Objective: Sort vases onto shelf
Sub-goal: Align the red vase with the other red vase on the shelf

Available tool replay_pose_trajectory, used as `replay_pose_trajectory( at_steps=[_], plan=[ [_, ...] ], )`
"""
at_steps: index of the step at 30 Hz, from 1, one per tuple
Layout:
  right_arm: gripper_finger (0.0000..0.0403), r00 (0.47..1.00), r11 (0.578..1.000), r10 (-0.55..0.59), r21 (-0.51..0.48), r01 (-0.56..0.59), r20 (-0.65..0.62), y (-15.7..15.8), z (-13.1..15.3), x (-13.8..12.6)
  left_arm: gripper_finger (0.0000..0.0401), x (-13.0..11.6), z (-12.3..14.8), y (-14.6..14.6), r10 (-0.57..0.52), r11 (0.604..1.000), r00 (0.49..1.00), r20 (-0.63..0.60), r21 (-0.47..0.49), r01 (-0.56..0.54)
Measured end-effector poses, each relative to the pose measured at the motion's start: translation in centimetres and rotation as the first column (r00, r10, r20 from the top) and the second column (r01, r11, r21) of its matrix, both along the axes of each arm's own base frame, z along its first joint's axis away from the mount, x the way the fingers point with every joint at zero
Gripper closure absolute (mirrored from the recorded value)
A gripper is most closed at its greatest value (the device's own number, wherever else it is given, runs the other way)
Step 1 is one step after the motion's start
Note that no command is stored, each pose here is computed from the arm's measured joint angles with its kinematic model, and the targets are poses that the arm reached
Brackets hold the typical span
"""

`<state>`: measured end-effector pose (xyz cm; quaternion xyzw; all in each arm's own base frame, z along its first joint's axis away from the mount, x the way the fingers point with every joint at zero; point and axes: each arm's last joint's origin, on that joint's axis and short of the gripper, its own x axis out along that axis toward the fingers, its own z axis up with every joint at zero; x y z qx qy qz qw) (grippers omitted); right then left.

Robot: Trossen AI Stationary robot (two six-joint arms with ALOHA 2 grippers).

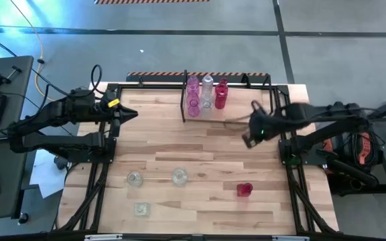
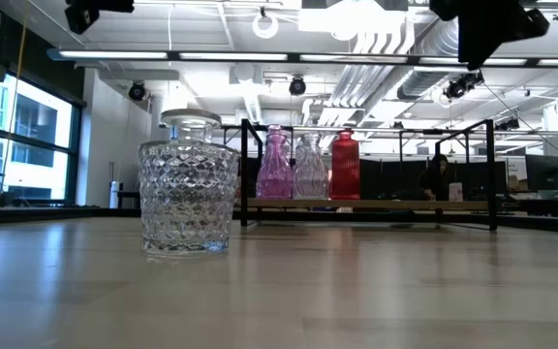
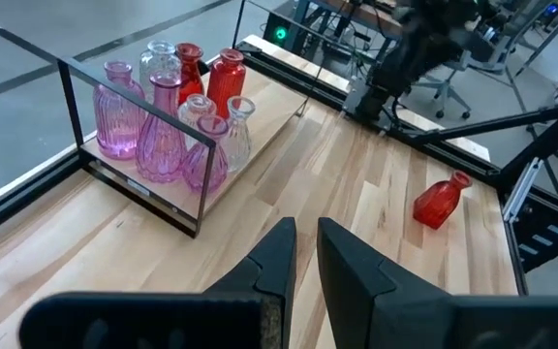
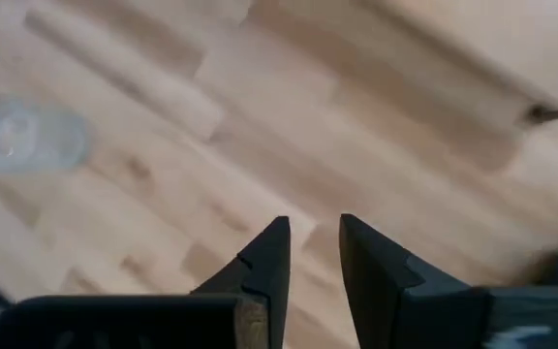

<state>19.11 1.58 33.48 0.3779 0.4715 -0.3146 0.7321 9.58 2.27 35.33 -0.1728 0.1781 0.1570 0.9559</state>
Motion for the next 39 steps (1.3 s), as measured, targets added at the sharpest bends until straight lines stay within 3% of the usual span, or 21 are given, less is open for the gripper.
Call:
replay_pose_trajectory(
  at_steps=[4,11,16,22,32,39],
  plan=[
    [0.0329,0.999,0.998,0.023,0.058,-0.025,0.030,2.4,-2.0,1.1,0.0366,0.3,-0.1,0.1,0.007,1.000,1.000,-0.008,-0.018,-0.007],
    [0.0329,0.997,0.997,0.046,0.065,-0.042,-0.056,7.1,-4.5,2.1,0.0366,0.8,-0.3,0.2,0.017,0.999,1.000,-0.022,-0.045,-0.018],
    [0.0329,0.992,0.995,0.055,0.094,-0.044,-0.118,10.3,-6.1,2.0,0.0366,0.9,-0.3,0.2,0.012,0.999,1.000,-0.028,-0.034,-0.013],
    [0.0329,0.996,0.987,0.016,0.160,-0.001,-0.093,13.5,-6.8,1.5,0.0366,0.9,-0.3,0.2,0.005,1.000,0.999,-0.033,-0.019,-0.006],
    [0.0329,0.994,0.979,-0.036,0.197,0.057,-0.107,16.3,-8.0,1.1,0.0366,1.0,-0.3,0.2,-0.008,1.000,0.999,-0.044,0.008,0.008],
    [0.0329,0.992,0.987,-0.047,0.148,0.064,-0.120,16.7,-9.3,2.0,0.0366,1.0,-0.3,0.2,-0.014,1.000,0.999,-0.048,0.022,0.015]
  ],
)
